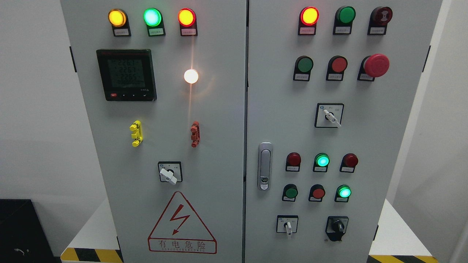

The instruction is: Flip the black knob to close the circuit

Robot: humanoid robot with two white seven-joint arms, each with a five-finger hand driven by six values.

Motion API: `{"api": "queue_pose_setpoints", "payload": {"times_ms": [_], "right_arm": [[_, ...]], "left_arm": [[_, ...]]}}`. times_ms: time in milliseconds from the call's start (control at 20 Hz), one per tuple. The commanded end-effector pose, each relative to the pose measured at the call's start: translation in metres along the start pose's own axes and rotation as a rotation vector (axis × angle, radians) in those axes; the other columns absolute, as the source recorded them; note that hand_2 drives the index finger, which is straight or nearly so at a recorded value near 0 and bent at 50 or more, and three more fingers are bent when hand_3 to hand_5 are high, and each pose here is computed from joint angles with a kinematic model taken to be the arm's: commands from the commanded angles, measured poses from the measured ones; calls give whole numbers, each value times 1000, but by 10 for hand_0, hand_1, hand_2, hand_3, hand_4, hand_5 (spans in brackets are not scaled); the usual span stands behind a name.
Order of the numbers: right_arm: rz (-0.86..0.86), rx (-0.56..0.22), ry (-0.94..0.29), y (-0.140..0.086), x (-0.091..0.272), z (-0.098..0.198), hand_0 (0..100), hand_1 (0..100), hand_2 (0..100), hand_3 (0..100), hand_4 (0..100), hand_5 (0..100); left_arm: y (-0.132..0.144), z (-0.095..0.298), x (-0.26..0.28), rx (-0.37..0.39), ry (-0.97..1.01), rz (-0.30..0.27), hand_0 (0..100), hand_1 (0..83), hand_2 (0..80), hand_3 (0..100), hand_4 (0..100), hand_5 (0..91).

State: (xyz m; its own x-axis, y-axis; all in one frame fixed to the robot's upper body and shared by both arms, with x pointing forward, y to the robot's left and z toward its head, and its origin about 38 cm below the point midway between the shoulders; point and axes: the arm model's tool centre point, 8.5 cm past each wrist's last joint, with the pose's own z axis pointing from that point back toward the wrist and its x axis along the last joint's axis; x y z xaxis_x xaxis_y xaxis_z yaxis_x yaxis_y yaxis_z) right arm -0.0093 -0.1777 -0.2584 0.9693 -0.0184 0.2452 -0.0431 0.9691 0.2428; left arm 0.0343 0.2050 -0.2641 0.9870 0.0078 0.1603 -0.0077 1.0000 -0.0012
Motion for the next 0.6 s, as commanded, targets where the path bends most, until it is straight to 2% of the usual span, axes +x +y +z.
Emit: {"api": "queue_pose_setpoints", "payload": {"times_ms": [0,350,550], "right_arm": [[-9,-4,11,-2,-4,1,0,0,0,0,0,0],[19,-1,1,-1,2,0,0,0,0,0,0,0],[101,-23,-32,-3,24,-4,0,17,0,0,0,0]], "left_arm": [[0,0,-4,0,6,0,120,556,0,0,0,0],[0,0,-4,0,6,2,120,556,0,0,0,0],[0,0,-4,0,6,0,120,556,0,0,0,0]]}}
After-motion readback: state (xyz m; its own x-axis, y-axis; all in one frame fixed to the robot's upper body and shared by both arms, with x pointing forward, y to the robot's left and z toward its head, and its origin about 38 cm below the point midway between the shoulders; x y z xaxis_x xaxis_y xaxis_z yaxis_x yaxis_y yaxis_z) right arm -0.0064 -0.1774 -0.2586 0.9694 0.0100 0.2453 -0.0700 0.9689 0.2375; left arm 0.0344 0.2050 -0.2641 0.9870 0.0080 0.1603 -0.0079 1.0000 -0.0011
